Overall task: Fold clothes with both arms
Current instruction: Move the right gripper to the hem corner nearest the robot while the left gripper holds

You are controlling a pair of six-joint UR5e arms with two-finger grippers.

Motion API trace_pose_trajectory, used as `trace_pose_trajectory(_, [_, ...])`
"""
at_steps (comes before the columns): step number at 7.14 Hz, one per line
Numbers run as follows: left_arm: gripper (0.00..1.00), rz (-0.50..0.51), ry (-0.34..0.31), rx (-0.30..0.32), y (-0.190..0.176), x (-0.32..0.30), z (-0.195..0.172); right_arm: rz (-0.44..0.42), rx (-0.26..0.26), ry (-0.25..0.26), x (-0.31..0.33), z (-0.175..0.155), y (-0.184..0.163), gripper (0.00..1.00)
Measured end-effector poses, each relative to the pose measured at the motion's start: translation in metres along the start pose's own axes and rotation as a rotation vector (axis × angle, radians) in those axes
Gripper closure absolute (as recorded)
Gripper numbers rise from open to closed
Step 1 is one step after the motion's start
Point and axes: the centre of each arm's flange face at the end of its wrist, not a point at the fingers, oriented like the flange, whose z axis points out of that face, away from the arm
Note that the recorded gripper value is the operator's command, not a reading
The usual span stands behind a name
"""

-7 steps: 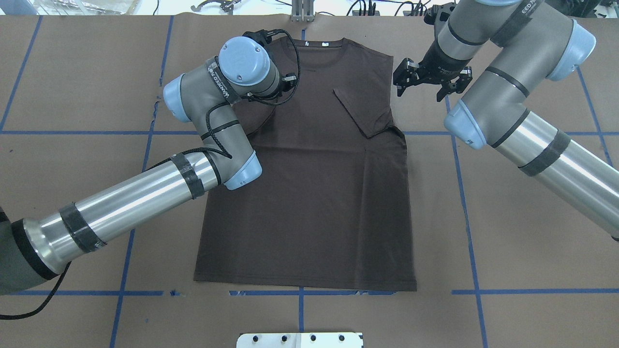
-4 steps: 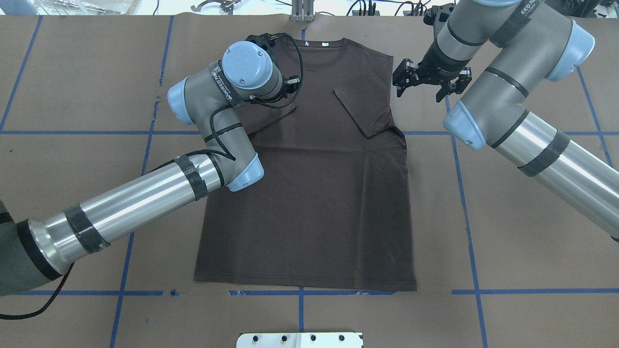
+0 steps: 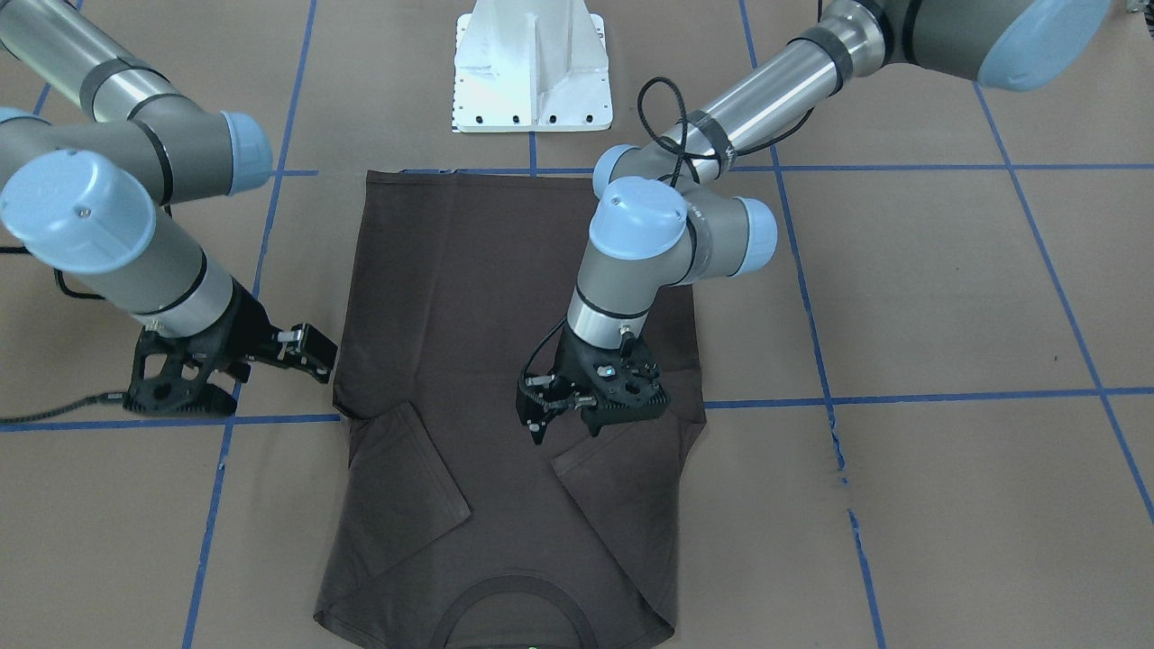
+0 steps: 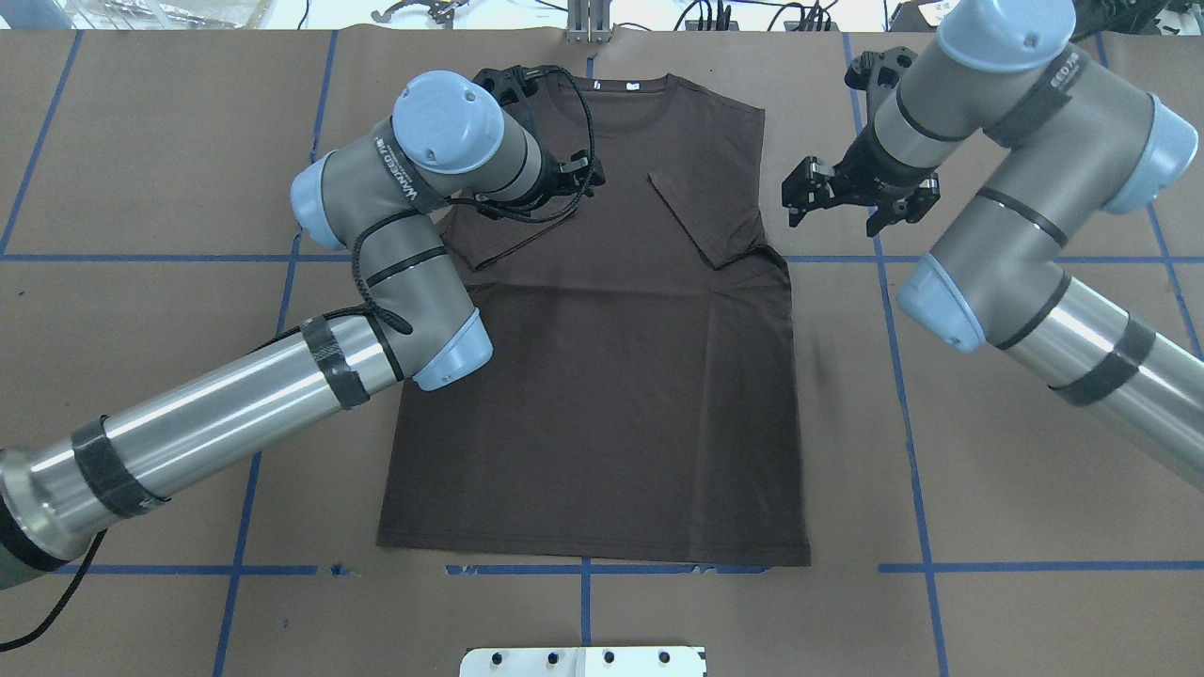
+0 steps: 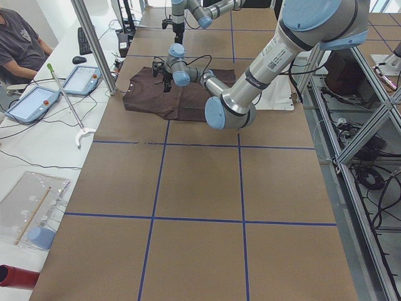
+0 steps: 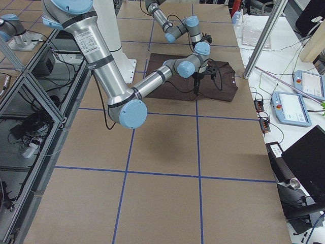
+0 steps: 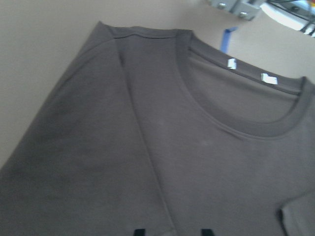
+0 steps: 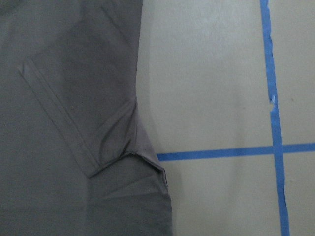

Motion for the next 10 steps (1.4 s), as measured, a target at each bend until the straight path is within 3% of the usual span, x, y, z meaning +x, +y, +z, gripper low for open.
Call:
trace_pose_trajectory(1, [0.00,0.048,-0.014,-0.022,0.013,-0.019,-0.030,0.013,0.011,0.007,0.007,0.007,0.048,0.00])
trace_pose_trajectory(3, [0.00,0.128,-0.027,-0.033,0.035,-0.056,-0.087,0.049,0.017,-0.050,0.042,0.031,0.140,0.00])
trace_pose_trajectory(5, [0.00,0.152,-0.026,-0.030,0.040,-0.061,-0.105,0.095,0.019,-0.102,0.056,0.061,0.219,0.00])
trace_pose_trajectory(7, [0.00,0.157,-0.019,-0.026,0.041,-0.058,-0.110,0.109,-0.015,-0.065,0.050,0.082,0.271,0.00])
trace_pose_trajectory(10, [0.00,0.158,-0.019,-0.025,0.041,-0.059,-0.111,0.074,-0.045,-0.009,0.024,0.098,0.313,0.00])
